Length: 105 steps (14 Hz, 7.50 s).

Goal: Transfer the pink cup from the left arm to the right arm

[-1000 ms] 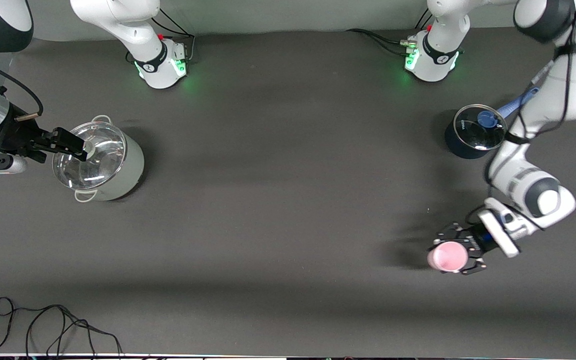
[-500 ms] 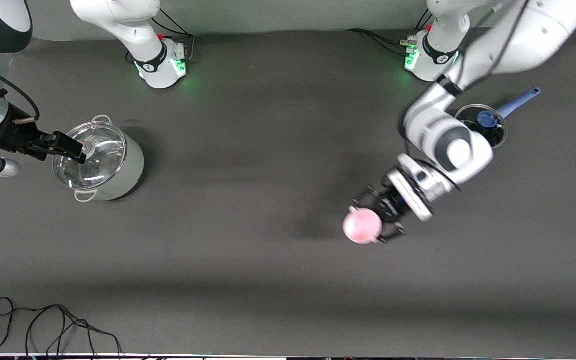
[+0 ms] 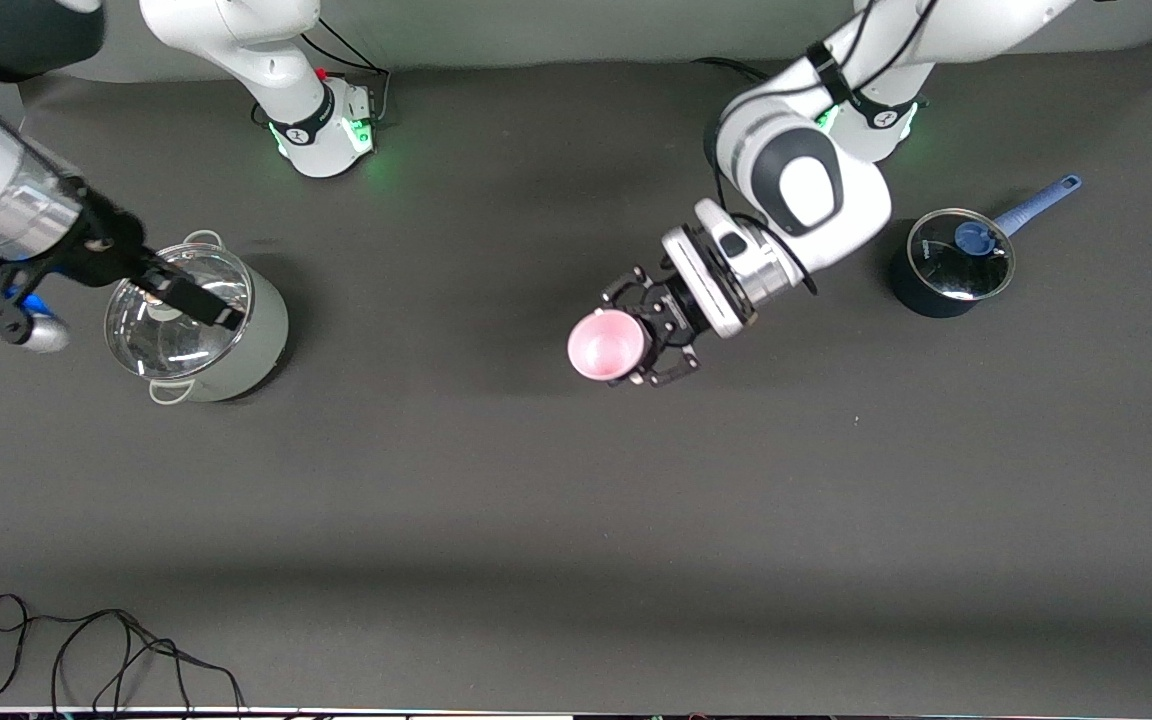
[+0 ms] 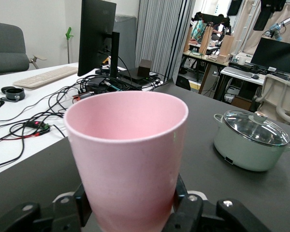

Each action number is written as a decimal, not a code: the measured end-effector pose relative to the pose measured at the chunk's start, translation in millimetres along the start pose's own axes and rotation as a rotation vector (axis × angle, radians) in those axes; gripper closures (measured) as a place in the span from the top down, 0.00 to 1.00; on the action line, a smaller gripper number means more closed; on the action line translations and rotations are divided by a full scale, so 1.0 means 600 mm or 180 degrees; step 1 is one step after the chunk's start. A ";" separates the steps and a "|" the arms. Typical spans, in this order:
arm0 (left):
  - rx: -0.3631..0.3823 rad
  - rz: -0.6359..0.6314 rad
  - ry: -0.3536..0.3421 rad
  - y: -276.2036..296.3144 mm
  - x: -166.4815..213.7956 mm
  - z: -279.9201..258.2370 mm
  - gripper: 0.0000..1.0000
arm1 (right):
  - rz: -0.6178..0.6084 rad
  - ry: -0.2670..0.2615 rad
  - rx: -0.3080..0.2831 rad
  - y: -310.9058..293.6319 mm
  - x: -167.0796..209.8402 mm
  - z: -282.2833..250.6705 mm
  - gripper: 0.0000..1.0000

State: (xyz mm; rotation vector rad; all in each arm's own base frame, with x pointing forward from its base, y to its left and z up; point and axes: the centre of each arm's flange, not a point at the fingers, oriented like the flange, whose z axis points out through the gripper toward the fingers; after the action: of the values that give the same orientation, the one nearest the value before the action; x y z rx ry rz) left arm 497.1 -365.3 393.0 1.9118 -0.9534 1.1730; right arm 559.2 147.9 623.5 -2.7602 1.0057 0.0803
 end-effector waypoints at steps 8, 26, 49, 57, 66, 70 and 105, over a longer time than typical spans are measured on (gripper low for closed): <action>0.0041 -0.0092 0.0060 0.030 0.050 0.011 0.65 | 0.1141 -0.0157 0.0085 -0.222 -0.199 0.061 1.00; 0.0064 -0.0112 0.0061 0.034 0.057 0.015 0.65 | 0.1573 -0.0290 0.0116 -0.362 -0.319 0.201 0.69; 0.0190 -0.0652 0.0097 -0.112 -0.028 0.010 0.99 | -0.0067 -0.0312 -0.0311 -0.238 -0.095 0.118 0.04; 0.0080 -0.1367 0.0360 -0.231 -0.044 -0.038 1.00 | -0.1809 -0.0291 -0.0811 -0.022 0.149 0.028 0.04; -0.1043 -0.2305 -0.1024 -0.345 0.071 -0.182 1.00 | -0.2042 0.0092 -0.0573 0.046 0.293 0.238 0.04; -0.0504 -0.2418 -0.2240 -0.370 0.094 -0.317 1.00 | -0.1939 0.0343 -0.0377 0.089 0.306 0.376 0.04; 0.2596 -0.2841 -0.3467 -0.348 0.193 -0.510 1.00 | -0.1917 -0.0070 -0.0563 0.176 0.161 -0.096 1.00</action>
State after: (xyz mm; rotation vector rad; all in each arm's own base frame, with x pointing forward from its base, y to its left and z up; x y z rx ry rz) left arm 586.3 -31.8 570.9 3.1946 0.1216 -0.1654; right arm 564.4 -3.9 650.1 -3.0833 0.1345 0.1100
